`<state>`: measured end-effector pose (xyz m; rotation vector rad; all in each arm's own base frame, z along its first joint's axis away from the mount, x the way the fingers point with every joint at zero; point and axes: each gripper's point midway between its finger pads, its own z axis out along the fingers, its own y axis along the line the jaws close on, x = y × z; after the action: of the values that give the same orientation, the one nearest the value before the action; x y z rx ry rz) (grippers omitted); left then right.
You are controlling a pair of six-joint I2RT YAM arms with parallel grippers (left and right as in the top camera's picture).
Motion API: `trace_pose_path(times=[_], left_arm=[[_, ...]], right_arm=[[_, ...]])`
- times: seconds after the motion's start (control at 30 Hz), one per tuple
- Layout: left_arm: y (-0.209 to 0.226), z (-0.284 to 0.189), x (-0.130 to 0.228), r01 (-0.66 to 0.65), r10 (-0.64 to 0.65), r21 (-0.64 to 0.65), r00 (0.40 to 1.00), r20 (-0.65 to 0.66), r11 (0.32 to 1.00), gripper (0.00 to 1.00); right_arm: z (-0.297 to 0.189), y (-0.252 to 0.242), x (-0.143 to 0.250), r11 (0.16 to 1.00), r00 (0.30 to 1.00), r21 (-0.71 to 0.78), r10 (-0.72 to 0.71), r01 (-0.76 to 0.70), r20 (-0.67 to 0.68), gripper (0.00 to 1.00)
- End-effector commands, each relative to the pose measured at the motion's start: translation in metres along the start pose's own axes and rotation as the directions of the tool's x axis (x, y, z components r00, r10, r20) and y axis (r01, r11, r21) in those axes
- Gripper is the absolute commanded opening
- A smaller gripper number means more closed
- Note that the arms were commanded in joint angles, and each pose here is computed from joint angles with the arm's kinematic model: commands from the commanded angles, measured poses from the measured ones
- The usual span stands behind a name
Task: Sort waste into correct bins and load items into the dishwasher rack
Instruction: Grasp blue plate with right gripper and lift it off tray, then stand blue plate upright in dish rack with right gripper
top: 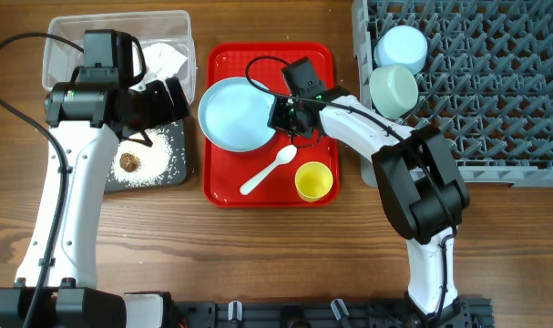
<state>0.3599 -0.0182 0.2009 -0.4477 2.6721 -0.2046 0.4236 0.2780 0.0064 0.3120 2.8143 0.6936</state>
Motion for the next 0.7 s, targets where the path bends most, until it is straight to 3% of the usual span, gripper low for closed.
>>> trace_pose_path(times=[0.0,0.13,0.23,0.37,0.43,0.47,0.53,0.6,0.67], left_arm=[[0.0,0.001,0.0,0.002,-0.002,0.005,1.0,-0.004,1.0,1.0],[0.0,0.001,0.0,0.002,-0.002,0.005,1.0,-0.004,1.0,1.0],[0.0,0.001,0.0,0.002,-0.002,0.005,1.0,-0.004,1.0,1.0],[0.0,0.001,0.0,0.002,-0.002,0.005,1.0,-0.004,1.0,1.0],[0.0,0.001,0.0,0.002,-0.002,0.005,1.0,-0.003,1.0,1.0],[0.0,0.001,0.0,0.002,-0.002,0.005,1.0,-0.004,1.0,1.0],[0.0,0.001,0.0,0.002,-0.002,0.005,1.0,-0.004,1.0,1.0],[0.0,0.001,0.0,0.002,-0.002,0.005,1.0,-0.004,1.0,1.0],[0.0,0.001,0.0,0.002,-0.002,0.005,1.0,-0.004,1.0,1.0]], right_arm=[[-0.026,0.004,-0.044,0.998,0.989,0.016,-0.069,0.067,0.131,0.04],[-0.121,0.018,-0.119,0.988,0.904,0.043,-0.15,0.145,0.401,0.04],[-0.226,0.02,-0.169,0.975,0.754,0.139,-0.223,0.174,0.618,0.04],[-0.37,-0.016,-0.199,0.938,0.488,0.347,-0.31,0.016,0.816,0.04],[-0.44,-0.054,-0.197,0.841,0.388,0.518,-0.431,-0.153,0.815,0.04],[-0.464,-0.072,-0.193,0.778,0.375,0.582,-0.48,-0.236,0.793,0.04],[-0.5,-0.108,-0.184,0.588,0.419,0.718,-0.584,-0.371,0.695,0.04],[-0.511,-0.14,-0.182,0.397,0.533,0.846,-0.657,-0.357,0.533,0.04],[-0.507,-0.168,-0.187,0.274,0.621,0.914,-0.672,-0.298,0.404,0.04]])
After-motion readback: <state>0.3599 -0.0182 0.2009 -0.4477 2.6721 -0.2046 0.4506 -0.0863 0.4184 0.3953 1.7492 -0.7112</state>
